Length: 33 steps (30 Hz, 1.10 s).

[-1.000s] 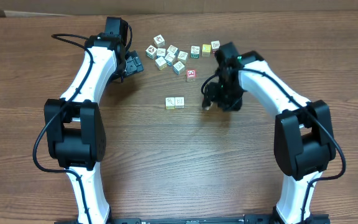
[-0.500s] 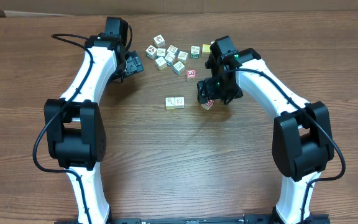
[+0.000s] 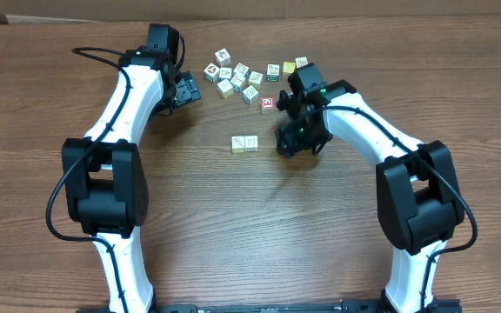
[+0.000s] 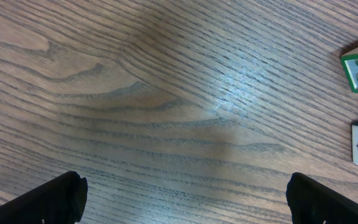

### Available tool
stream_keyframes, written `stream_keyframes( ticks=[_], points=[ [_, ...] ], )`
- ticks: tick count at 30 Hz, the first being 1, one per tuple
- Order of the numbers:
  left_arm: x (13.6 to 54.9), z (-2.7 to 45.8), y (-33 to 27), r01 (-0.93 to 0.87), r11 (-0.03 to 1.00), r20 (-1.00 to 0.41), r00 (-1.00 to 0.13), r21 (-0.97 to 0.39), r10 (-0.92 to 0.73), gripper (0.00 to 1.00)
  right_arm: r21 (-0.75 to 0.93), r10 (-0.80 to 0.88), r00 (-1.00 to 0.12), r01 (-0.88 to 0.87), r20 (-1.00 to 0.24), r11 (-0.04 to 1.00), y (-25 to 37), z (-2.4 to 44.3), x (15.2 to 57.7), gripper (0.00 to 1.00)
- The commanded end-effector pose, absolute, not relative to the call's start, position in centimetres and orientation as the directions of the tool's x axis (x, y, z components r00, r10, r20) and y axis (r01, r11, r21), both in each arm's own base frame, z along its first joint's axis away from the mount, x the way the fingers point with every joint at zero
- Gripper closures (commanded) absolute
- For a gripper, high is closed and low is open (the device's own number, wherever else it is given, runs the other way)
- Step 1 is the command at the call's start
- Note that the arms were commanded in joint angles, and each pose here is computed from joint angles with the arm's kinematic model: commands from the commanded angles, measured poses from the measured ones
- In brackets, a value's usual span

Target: Form a horizontal line

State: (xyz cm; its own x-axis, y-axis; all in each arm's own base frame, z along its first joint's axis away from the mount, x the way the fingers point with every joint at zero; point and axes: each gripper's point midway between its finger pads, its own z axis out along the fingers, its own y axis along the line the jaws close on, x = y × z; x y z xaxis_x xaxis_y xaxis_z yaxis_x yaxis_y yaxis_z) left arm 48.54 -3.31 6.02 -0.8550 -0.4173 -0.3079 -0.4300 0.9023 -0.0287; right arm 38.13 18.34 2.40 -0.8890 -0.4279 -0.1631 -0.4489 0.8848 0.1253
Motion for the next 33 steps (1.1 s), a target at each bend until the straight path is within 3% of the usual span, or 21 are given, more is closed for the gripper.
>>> stream_keyframes(
  ticks=[1, 4, 17, 26, 31, 33],
  points=[
    [49.0, 6.5, -3.8, -0.415, 0.909, -0.318, -0.858, -0.038, -0.404, 0.00, 0.100, -0.451, -0.870, -0.475, -0.198, 0.874, 18.4, 2.8, 38.4, 0.38],
    [49.0, 6.5, -3.8, -0.415, 0.909, -0.318, -0.857, -0.038, -0.404, 0.00, 0.097, -0.448, -0.866, -0.477, -0.222, 0.873, 18.6, 2.9, 38.9, 0.48],
    [49.0, 6.5, -3.8, -0.415, 0.909, -0.319, -0.857, -0.038, -0.404, 0.00, 0.077, -0.445, -0.860, -0.476, -0.249, 0.876, 18.6, 3.1, 39.7, 0.60],
    [49.0, 6.5, -3.8, -0.415, 0.909, -0.319, -0.857, -0.038, -0.404, 0.00, 0.103, -0.347, -0.895, -0.387, -0.280, 0.916, 19.0, 3.4, 40.6, 0.66],
    [49.0, 6.5, -3.8, -0.415, 0.909, -0.319, -0.857, -0.038, -0.404, 0.00, 0.108, -0.329, -0.904, -0.368, -0.274, 0.923, 18.9, 3.3, 40.5, 0.60],
    [49.0, 6.5, -3.8, -0.415, 0.909, -0.318, -0.857, -0.038, -0.404, 0.00, 0.107, -0.329, -0.907, -0.367, -0.263, 0.924, 18.8, 3.2, 40.3, 0.50]
  ],
)
